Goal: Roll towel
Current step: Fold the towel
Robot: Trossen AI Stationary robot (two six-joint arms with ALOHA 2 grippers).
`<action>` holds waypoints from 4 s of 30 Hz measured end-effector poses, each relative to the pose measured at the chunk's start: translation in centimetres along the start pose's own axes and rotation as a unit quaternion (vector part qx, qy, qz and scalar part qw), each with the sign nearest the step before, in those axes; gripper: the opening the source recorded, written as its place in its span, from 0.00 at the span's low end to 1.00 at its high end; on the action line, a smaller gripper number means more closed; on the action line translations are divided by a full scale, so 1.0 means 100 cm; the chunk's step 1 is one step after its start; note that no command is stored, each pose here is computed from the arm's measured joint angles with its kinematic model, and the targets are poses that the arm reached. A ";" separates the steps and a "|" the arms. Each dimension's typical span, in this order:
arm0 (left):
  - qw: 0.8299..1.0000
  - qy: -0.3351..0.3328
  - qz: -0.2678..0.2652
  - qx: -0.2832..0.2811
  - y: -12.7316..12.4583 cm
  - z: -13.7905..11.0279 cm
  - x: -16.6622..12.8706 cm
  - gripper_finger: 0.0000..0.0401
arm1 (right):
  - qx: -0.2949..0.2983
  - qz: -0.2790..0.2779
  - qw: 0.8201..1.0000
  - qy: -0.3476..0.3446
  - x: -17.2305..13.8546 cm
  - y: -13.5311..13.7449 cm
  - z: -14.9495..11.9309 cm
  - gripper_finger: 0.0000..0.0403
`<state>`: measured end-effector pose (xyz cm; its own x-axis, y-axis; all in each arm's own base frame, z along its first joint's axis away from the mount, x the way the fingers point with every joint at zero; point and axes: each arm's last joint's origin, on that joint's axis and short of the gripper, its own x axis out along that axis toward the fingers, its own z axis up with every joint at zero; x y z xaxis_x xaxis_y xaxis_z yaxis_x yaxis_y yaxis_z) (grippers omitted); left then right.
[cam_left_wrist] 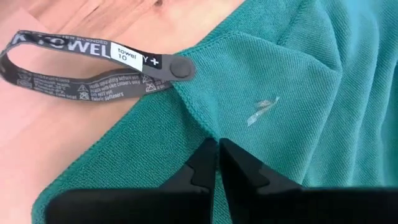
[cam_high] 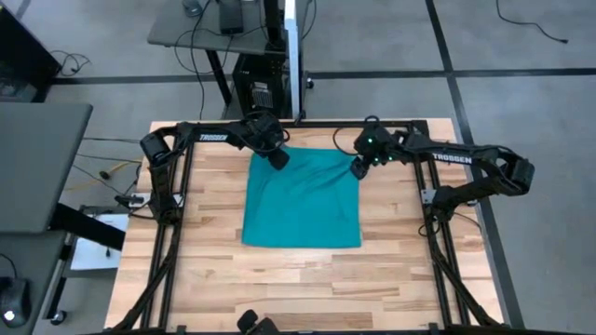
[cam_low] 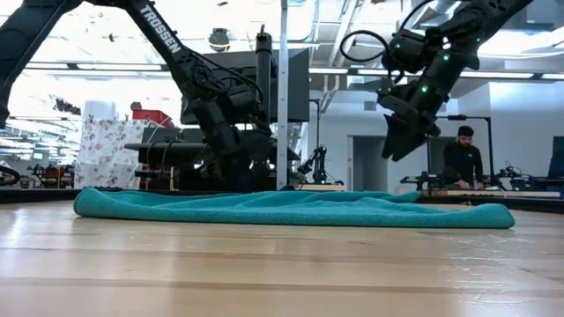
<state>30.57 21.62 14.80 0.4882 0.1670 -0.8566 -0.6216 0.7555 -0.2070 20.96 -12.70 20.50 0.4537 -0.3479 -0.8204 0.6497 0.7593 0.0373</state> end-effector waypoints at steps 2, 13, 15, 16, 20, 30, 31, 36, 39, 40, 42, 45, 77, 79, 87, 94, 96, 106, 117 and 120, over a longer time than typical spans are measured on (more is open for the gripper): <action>1.000 0.012 0.003 0.006 0.000 -0.001 -0.001 0.00 | 0.004 0.000 1.000 0.003 0.000 0.000 -0.001 0.54; 0.993 0.007 0.115 0.029 0.010 0.008 -0.058 0.00 | 0.009 0.000 1.000 0.001 0.000 0.000 0.000 0.54; 0.991 0.013 0.130 0.021 0.018 0.007 -0.067 0.00 | 0.009 0.000 1.000 0.001 0.000 0.000 0.000 0.54; 0.990 0.024 0.136 0.018 0.023 0.005 -0.070 0.00 | 0.009 0.000 1.000 0.001 0.000 0.000 0.000 0.54; 0.987 0.068 0.146 0.014 0.039 -0.003 -0.073 0.00 | 0.009 0.000 1.000 0.001 0.000 0.000 0.000 0.54; 0.987 0.068 0.145 0.024 0.043 -0.003 -0.071 0.00 | 0.009 0.002 1.000 -0.012 0.000 0.000 0.002 0.54; 0.987 0.069 0.144 0.031 0.043 -0.003 -0.071 0.00 | 0.009 0.002 1.000 -0.012 0.000 0.000 0.002 0.54; 0.982 0.105 0.143 0.068 0.043 -0.007 -0.073 0.10 | 0.009 0.002 1.000 -0.014 0.000 0.000 0.003 0.54; 0.975 0.144 0.156 0.071 0.044 -0.012 -0.078 0.18 | 0.008 0.010 1.000 -0.013 0.000 0.001 0.003 0.54; 0.975 0.153 0.146 0.067 0.043 -0.014 -0.079 0.20 | 0.008 0.020 1.000 -0.011 0.000 0.002 0.002 0.54; 0.984 0.148 0.078 0.059 0.037 -0.015 -0.085 0.23 | 0.003 0.040 0.999 -0.008 0.000 0.005 0.002 0.54; 0.990 0.122 -0.030 0.060 0.016 -0.016 -0.093 0.25 | -0.017 0.064 0.998 0.005 0.008 0.014 0.000 0.54; 0.975 0.216 0.046 0.024 -0.064 -0.153 -0.064 0.23 | -0.087 0.083 0.986 0.112 0.082 0.033 -0.021 0.54; 0.976 0.211 0.045 0.015 -0.064 -0.154 -0.072 0.23 | -0.085 0.084 0.987 0.111 0.081 0.033 -0.019 0.54; 0.995 0.093 0.026 0.008 -0.065 -0.120 -0.101 0.23 | -0.112 0.104 0.988 0.022 0.052 0.047 0.025 0.54; 1.000 -0.009 0.024 0.009 -0.046 -0.087 -0.080 0.23 | -0.117 0.092 0.989 -0.014 0.065 0.034 0.042 0.54; 0.999 0.001 0.035 0.009 -0.036 -0.084 -0.067 0.23 | -0.108 0.081 0.991 0.018 0.078 0.026 0.036 0.54; 0.991 0.095 0.093 0.012 0.000 -0.093 -0.041 0.23 | -0.120 0.069 0.982 0.127 0.104 0.019 0.011 0.54; 0.992 0.058 0.116 -0.008 0.005 -0.083 -0.066 0.23 | -0.106 0.071 0.989 0.074 0.084 0.016 0.029 0.54; 0.993 0.044 0.107 -0.007 -0.001 -0.075 -0.077 0.23 | -0.106 0.072 0.990 0.053 0.077 0.017 0.039 0.54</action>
<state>22.26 15.54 17.88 0.2900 0.2661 -0.9193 -0.7136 0.7002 -0.0225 28.00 -16.24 16.46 0.4581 -0.1757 -0.8713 0.4341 0.8996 0.0468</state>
